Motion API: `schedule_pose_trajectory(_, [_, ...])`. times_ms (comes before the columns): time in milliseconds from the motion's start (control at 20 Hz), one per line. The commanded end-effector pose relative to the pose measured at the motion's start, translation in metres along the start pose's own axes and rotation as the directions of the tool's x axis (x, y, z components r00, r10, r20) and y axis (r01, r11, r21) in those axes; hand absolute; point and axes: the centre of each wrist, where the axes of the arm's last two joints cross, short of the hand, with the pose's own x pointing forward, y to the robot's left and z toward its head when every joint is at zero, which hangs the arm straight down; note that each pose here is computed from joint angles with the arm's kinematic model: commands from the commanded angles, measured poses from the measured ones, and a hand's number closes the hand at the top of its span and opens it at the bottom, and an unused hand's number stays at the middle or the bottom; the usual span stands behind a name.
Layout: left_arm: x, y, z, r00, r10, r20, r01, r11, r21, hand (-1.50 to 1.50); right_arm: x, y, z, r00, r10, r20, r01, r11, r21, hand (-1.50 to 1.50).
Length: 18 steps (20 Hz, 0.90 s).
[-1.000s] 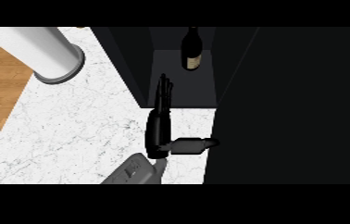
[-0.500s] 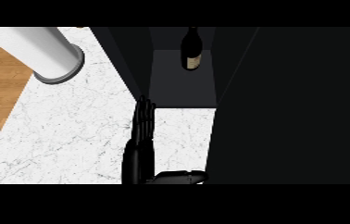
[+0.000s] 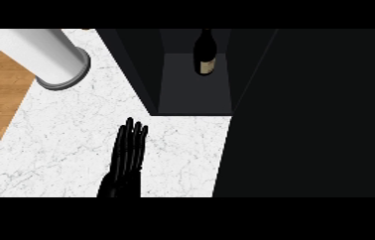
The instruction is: Pick up the wine, place it into the cabinet and close the cabinet
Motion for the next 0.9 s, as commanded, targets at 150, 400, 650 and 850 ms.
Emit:
schedule_pose_trajectory(150, [0.027, 0.036, 0.025, 1.0, 0.014, 0.001, -0.014, 0.998, -0.067, -1.5, 0.012, -0.005, 0.011, 1.0, -0.008, 0.023, 0.005, 0.992, 0.129, 1.5])
schedule_pose_trajectory(400, [0.045, 0.07, 0.009, 1.0, 0.008, 0.01, -0.007, 0.998, -0.065, -1.5, 0.005, 0.012, 0.015, 0.995, -0.097, -0.026, 0.1, 0.975, 0.197, 1.5])
schedule_pose_trajectory(650, [0.057, 0.085, 0.016, 1.0, -0.021, 0.021, 0.021, 0.999, -0.033, -1.5, 0.018, 0.023, 0.03, 0.975, -0.191, -0.11, 0.212, 0.948, 0.238, 1.5])
schedule_pose_trajectory(850, [0.065, 0.121, 0.001, 0.998, -0.014, 0.053, 0.014, 1.0, -0.013, -1.5, 0.011, 0.038, 0.023, 0.968, -0.203, -0.148, 0.24, 0.924, 0.298, 1.5])
